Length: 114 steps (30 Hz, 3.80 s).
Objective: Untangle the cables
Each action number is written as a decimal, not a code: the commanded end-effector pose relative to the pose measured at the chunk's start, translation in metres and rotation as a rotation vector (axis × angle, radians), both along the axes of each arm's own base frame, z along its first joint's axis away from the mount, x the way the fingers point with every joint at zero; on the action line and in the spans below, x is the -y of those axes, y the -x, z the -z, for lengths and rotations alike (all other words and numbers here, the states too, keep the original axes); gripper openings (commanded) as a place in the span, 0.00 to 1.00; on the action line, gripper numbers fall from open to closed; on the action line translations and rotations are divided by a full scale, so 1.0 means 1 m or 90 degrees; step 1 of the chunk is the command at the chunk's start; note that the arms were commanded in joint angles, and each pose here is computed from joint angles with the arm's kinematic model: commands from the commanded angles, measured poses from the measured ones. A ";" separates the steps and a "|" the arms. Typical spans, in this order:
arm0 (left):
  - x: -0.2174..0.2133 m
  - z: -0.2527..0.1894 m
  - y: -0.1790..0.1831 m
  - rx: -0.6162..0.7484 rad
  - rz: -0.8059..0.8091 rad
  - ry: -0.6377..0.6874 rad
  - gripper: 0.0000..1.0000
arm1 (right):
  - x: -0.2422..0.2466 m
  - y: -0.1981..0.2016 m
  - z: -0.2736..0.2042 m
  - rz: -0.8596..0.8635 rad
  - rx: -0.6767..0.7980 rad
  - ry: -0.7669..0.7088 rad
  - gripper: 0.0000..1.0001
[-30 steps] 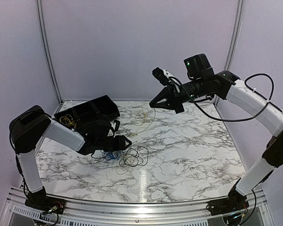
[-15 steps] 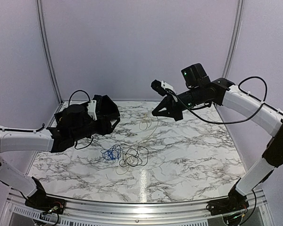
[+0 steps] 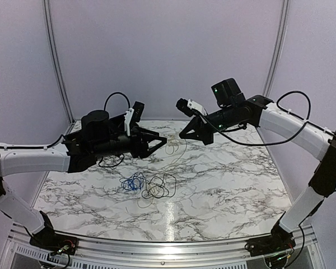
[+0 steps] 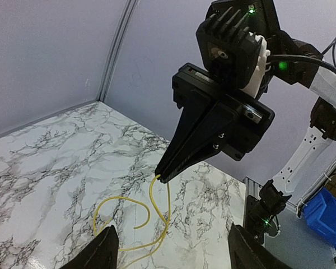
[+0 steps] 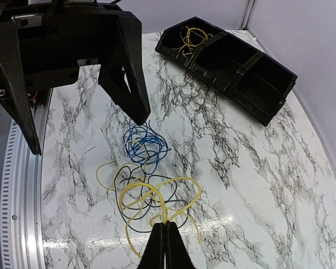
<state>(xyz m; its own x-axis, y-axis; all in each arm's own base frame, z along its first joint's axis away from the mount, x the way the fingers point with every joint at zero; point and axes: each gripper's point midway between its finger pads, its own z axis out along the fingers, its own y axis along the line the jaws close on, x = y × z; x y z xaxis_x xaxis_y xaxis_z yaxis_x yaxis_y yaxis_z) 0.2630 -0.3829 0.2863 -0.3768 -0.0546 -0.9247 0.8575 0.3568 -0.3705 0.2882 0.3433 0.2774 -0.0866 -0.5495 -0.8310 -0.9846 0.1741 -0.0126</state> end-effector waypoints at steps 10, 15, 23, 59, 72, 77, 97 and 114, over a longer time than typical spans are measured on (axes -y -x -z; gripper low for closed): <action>0.034 0.022 -0.013 -0.078 0.023 -0.004 0.55 | -0.009 0.002 0.001 -0.007 0.007 0.000 0.00; 0.044 0.027 -0.013 -0.084 0.044 -0.004 0.31 | -0.011 0.003 0.004 -0.012 0.002 0.002 0.00; 0.036 0.021 -0.015 -0.064 0.021 -0.001 0.04 | -0.004 0.000 -0.002 0.004 0.009 0.000 0.08; -0.329 0.011 -0.125 -0.090 -0.773 -0.488 0.00 | 0.141 -0.032 0.063 0.182 0.007 -0.121 0.40; -0.371 0.044 -0.204 -0.160 -0.773 -0.395 0.00 | 0.144 -0.033 0.068 0.186 0.020 -0.104 0.40; -0.367 0.059 -0.229 -0.195 -0.750 -0.349 0.00 | 0.146 -0.036 0.072 0.193 0.023 -0.094 0.40; -0.364 0.116 -0.203 -0.322 -0.761 -0.306 0.00 | 0.146 -0.040 0.086 0.192 0.001 -0.073 0.41; -0.389 0.192 -0.207 -0.393 -0.835 -0.401 0.00 | 0.148 -0.041 0.090 0.196 0.003 -0.063 0.41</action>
